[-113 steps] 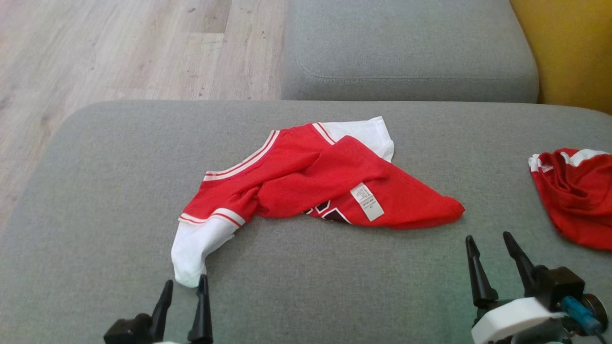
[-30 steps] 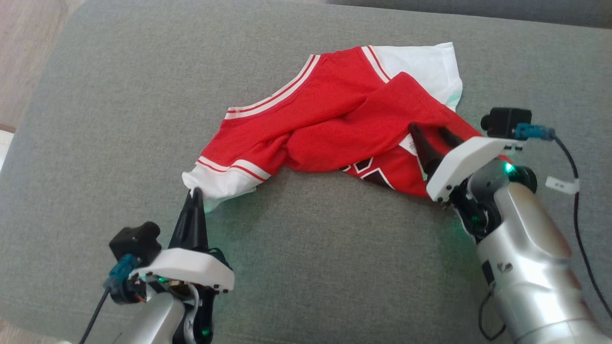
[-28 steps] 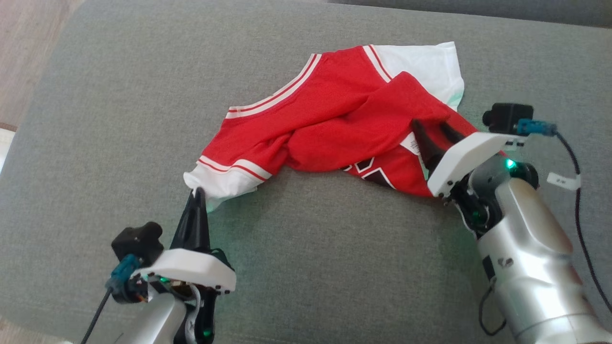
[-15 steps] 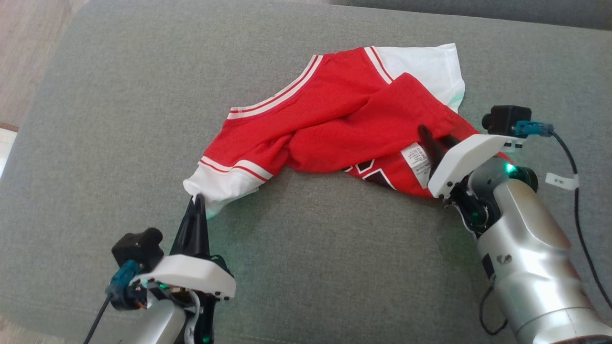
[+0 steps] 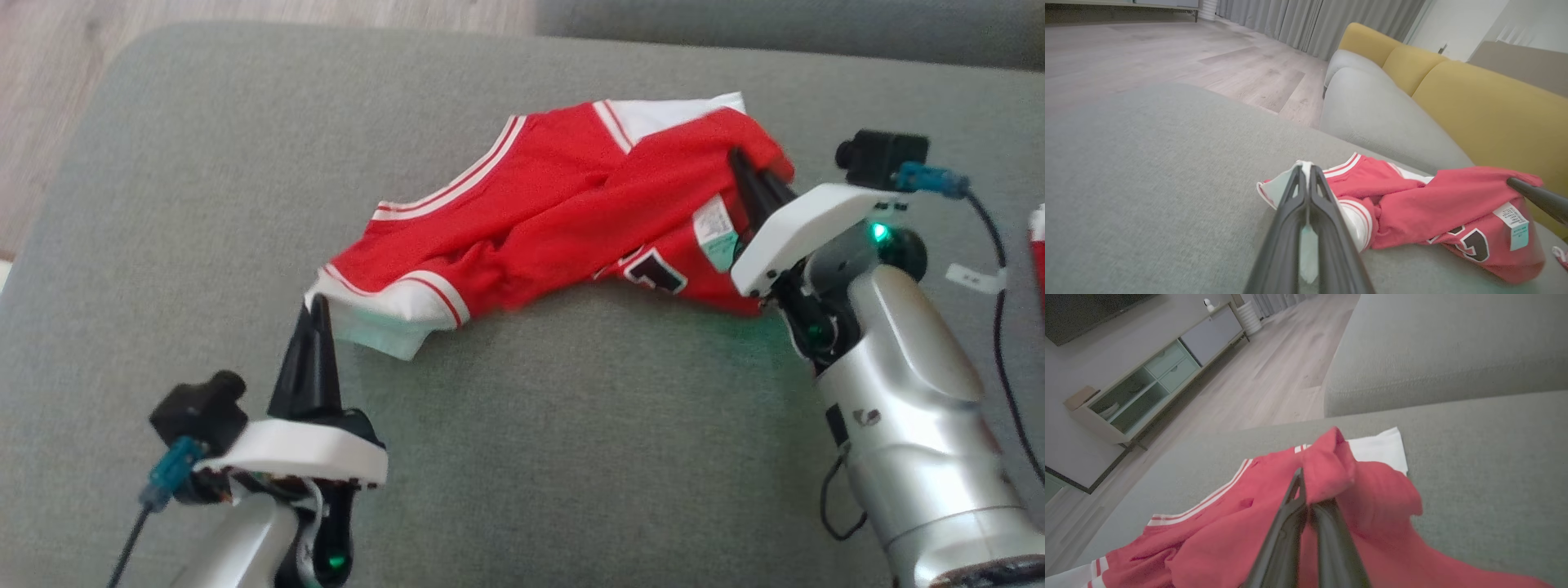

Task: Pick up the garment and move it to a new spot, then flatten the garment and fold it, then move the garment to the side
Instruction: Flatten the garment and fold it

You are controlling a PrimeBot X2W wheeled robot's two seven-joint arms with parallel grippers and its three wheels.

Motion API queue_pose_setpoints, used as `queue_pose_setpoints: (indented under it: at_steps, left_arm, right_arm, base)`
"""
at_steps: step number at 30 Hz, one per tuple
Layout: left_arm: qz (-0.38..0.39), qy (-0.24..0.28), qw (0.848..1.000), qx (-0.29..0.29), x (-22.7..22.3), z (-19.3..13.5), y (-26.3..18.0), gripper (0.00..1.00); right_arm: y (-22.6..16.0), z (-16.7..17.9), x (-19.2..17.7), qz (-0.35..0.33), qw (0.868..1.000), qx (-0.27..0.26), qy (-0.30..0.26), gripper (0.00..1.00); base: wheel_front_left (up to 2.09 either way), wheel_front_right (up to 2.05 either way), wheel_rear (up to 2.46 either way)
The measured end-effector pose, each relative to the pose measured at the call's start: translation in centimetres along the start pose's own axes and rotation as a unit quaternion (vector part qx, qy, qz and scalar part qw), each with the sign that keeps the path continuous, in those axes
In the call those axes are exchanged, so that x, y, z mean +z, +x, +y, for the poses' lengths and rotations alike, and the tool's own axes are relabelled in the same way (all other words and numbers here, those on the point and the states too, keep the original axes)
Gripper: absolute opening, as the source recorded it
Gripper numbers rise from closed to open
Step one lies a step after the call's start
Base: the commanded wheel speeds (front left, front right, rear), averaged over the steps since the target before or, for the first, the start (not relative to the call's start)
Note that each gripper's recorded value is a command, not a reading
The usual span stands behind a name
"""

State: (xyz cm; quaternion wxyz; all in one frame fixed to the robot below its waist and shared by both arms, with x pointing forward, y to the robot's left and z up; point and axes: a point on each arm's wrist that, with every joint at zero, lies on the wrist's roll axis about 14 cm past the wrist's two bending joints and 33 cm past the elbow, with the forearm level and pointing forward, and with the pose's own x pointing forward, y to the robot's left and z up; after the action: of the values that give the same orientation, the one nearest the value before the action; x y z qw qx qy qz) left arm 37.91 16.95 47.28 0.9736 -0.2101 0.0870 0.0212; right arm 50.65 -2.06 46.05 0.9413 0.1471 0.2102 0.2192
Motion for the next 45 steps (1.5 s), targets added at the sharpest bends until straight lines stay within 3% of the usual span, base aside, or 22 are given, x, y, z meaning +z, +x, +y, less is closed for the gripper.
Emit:
queue_pose_setpoints:
  at_steps: [5,8,14,22,25,27,28,29,33,45]
  left_arm:
    - [-0.05,0.0,0.998,-0.036,3.6,-1.9,-0.1,0.0]
    - [-0.072,-0.002,0.996,-0.056,5.2,-3.3,-0.4,0.0]
    - [-0.091,-0.01,0.992,-0.081,6.8,-5.2,-1.5,0.0]
    - [-0.009,-0.021,0.999,-0.031,1.3,-2.6,-3.2,0.0]
    - [0.013,-0.025,0.999,-0.016,-0.3,-1.8,-3.2,0.0]
    - [0.023,-0.025,0.999,-0.014,-1.0,-1.5,-3.0,0.0]
    - [0.026,-0.026,0.999,-0.012,-1.3,-1.5,-2.9,0.0]
    - [0.029,-0.025,0.999,-0.011,-1.6,-1.4,-2.9,0.0]
    - [0.038,-0.021,0.999,-0.008,-2.3,-1.0,-2.7,0.0]
    - [0.048,-0.023,0.999,-0.011,-3.0,-1.1,-2.2,0.0]
  right_arm:
    - [-1.9,0.3,4.0,-0.051,0.998,0.005,-0.022,0.0]
    - [-3.6,-0.3,3.9,-0.054,0.998,-0.001,-0.025,0.0]
    - [-7.5,-3.4,0.3,-0.037,0.998,-0.04,0.007,0.0]
    - [-12.3,-6.7,-7.4,0.033,0.992,-0.112,0.043,0.0]
    - [-12.9,-7.1,-8.5,0.039,0.99,-0.124,0.053,0.0]
    - [-12.9,-7.1,-8.0,0.027,0.991,-0.126,0.046,0.36]
    - [-12.9,-7.1,-7.8,0.021,0.991,-0.127,0.043,0.63]
    - [-12.9,-7.0,-7.6,0.016,0.991,-0.127,0.04,1.0]
    - [-13.2,-6.8,-6.9,-0.003,0.992,-0.128,0.02,1.0]
    - [-14.3,-6.8,-8.7,0.002,0.991,-0.133,0.034,1.0]
  base:
    - [0.0,0.0,0.0]
    - [0.0,0.0,0.0]
    - [0.0,0.0,0.0]
    - [0.0,0.0,0.0]
    - [0.0,0.0,0.0]
    - [0.0,0.0,0.0]
    - [0.0,0.0,0.0]
    - [0.0,0.0,0.0]
    - [0.0,0.0,0.0]
    - [0.0,0.0,0.0]
